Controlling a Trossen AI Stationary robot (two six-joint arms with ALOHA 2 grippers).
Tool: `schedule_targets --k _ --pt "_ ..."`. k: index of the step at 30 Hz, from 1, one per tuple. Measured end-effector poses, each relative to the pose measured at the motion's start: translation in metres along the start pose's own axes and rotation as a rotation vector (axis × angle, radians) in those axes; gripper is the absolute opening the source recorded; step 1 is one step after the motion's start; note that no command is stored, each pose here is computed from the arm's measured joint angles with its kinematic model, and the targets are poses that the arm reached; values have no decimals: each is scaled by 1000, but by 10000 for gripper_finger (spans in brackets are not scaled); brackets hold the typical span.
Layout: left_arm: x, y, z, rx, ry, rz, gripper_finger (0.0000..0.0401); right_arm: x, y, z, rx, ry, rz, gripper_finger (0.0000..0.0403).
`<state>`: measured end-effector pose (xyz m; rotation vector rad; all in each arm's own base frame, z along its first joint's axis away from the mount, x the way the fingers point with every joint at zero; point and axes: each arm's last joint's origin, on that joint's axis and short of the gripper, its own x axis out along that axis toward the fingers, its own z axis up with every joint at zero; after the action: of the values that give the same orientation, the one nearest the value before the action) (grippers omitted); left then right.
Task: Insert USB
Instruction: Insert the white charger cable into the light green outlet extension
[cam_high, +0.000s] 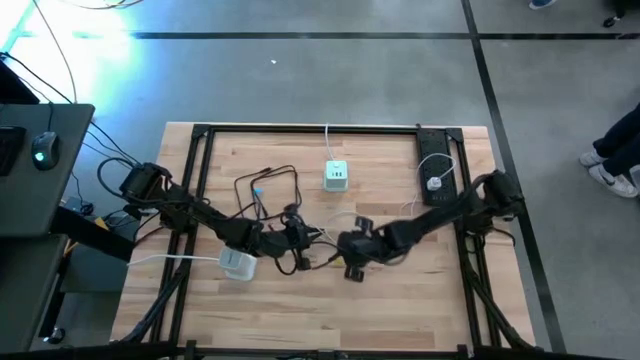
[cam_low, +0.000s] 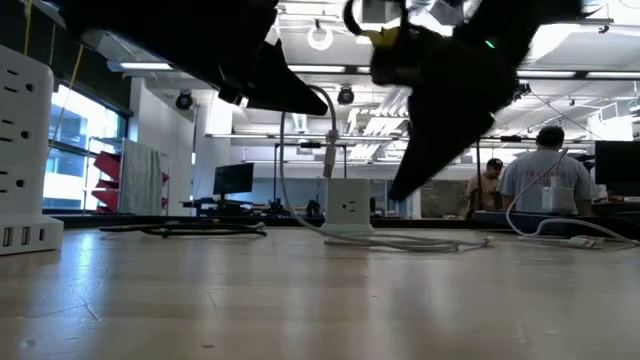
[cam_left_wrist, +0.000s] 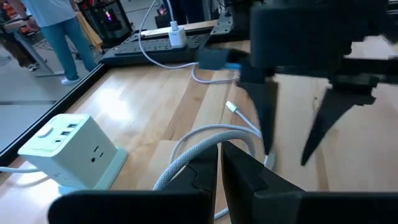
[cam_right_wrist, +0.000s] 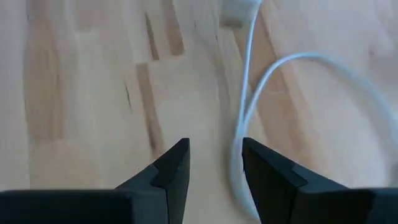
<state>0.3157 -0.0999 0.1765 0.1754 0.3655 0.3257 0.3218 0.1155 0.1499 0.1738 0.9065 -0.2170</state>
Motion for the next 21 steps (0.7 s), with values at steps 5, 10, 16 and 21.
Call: schedule_targets --k 5,10,16,21 --pt "0 0 0 0 -1 0 0 6 0 -15 71 -213 73 128" --pt "0 1 0 0 0 18 0 6 -3 -5 75 -367 93 130" --pt "0 1 0 -1 -1 24 0 5 -7 0 75 -432 -66 160" --pt "0 1 0 -1 -1 24 0 6 -11 2 101 -445 -96 208"
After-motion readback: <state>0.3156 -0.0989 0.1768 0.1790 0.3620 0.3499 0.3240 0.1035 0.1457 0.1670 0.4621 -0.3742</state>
